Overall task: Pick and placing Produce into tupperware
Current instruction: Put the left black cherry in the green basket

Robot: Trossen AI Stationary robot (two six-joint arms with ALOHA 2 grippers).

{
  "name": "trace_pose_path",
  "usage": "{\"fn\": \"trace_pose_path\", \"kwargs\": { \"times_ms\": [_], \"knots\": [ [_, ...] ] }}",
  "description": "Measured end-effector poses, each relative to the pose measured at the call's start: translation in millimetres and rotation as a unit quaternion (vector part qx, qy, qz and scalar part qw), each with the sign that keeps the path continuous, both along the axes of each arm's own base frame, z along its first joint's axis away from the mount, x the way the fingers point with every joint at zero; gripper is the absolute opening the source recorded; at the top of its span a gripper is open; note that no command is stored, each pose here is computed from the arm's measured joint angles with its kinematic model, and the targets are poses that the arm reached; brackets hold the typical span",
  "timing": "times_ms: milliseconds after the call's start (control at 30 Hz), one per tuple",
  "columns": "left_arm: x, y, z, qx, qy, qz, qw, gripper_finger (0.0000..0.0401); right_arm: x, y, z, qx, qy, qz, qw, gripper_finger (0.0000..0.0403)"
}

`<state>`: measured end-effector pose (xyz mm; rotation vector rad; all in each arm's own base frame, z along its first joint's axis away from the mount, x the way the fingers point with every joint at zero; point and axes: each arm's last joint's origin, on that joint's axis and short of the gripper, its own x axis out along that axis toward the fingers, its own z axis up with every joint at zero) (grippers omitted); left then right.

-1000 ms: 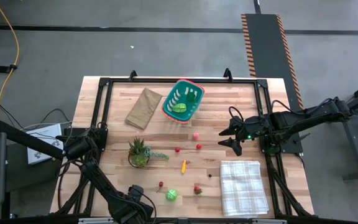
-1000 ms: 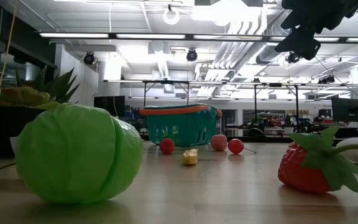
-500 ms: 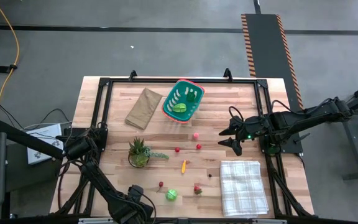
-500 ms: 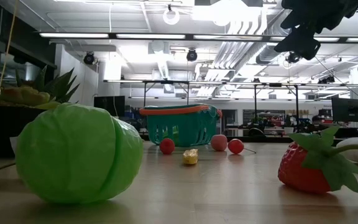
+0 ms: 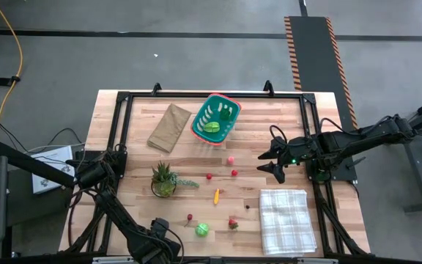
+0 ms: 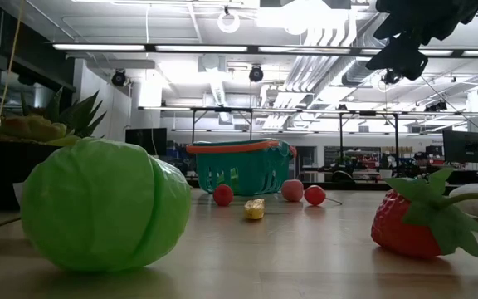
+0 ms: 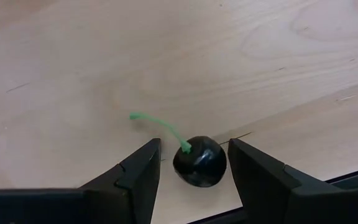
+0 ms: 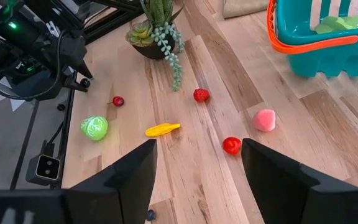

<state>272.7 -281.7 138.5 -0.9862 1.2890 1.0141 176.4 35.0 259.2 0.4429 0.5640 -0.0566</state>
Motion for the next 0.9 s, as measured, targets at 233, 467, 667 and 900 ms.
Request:
{"fn": "trace_pose_path", "kwargs": {
  "times_ms": [233, 467, 667, 900],
  "knots": [
    [0.1, 0.1, 0.0, 0.0, 0.0, 0.001, 1.0, 0.0179, 0.0, 0.0, 0.0, 0.0, 0.0, 0.0, 1.0, 0.0226],
    [4.1, 4.1, -0.1, -0.006, 0.007, 0.005, 1.0, 0.0179, 0.0, 0.0, 0.0, 0.0, 0.0, 0.0, 1.0, 0.0226],
    [4.8, 4.8, -0.1, -0.012, 0.013, -0.003, 1.0, 0.0179, 0.0, 0.0, 0.0, 0.001, 0.0, -0.001, 1.0, 0.0226],
    [4.8, 4.9, -0.1, -0.011, 0.012, 0.001, 1.0, 0.0179, 0.0, -0.1, 0.0, 0.0, 0.0, -0.003, 1.0, 0.0226]
  ]
}}
